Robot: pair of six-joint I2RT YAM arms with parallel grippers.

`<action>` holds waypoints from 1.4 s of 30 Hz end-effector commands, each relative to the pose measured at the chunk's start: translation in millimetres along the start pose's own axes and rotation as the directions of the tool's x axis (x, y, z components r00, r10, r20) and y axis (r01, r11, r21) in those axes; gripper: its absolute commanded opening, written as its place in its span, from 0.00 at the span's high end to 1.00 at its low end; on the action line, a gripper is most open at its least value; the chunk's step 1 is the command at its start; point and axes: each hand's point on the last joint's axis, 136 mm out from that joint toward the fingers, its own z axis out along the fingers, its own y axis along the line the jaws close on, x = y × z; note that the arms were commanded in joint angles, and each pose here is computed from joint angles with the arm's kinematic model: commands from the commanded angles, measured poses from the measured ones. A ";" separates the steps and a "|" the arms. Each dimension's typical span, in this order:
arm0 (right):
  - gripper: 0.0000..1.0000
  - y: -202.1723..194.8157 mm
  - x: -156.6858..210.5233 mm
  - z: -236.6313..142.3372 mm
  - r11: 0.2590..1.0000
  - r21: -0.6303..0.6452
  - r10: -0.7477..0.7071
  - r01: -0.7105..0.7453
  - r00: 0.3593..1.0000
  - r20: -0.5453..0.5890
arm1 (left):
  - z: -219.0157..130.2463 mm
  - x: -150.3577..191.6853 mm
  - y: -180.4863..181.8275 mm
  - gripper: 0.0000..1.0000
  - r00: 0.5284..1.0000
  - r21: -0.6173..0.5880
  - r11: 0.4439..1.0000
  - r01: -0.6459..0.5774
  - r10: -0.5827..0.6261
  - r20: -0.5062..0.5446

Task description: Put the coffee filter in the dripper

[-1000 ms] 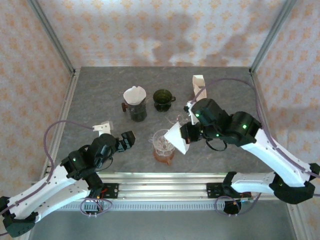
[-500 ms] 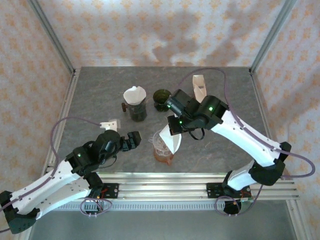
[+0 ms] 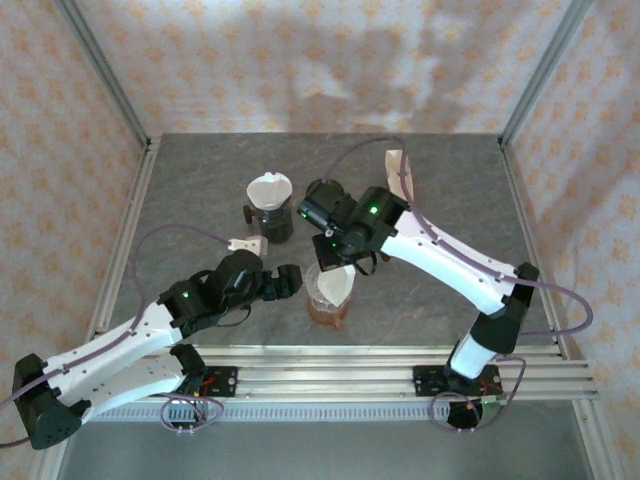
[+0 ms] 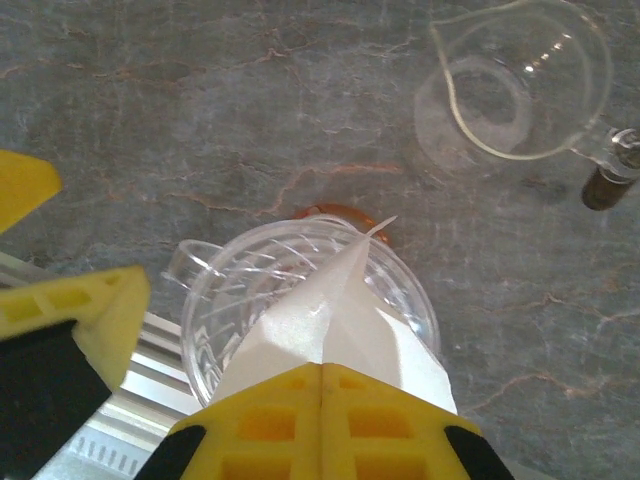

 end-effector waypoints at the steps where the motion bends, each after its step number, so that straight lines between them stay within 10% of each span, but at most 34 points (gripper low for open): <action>1: 1.00 10.9 -10.5 2.3 0.999 -0.030 0.021 -0.020 0.999 0.037 | -8.9 -12.4 -11.4 0.00 0.999 0.050 0.999 0.001 -0.003 0.038; 22: 0.42 -8.6 -5.6 -29.5 0.989 -0.147 0.066 -0.027 0.962 0.266 | -25.6 -28.3 -24.8 0.00 0.996 0.112 0.994 0.009 -0.018 0.082; 29: 0.39 5.0 -0.8 -3.5 0.987 -0.161 0.052 -0.019 0.978 0.202 | -26.8 -29.6 -20.2 0.00 0.996 0.084 0.996 0.003 -0.010 0.088; 42: 0.68 -2.5 10.0 17.8 0.996 -0.091 0.032 -0.019 0.988 0.149 | -20.0 -27.3 -24.5 0.00 0.997 0.096 0.995 0.001 -0.008 0.071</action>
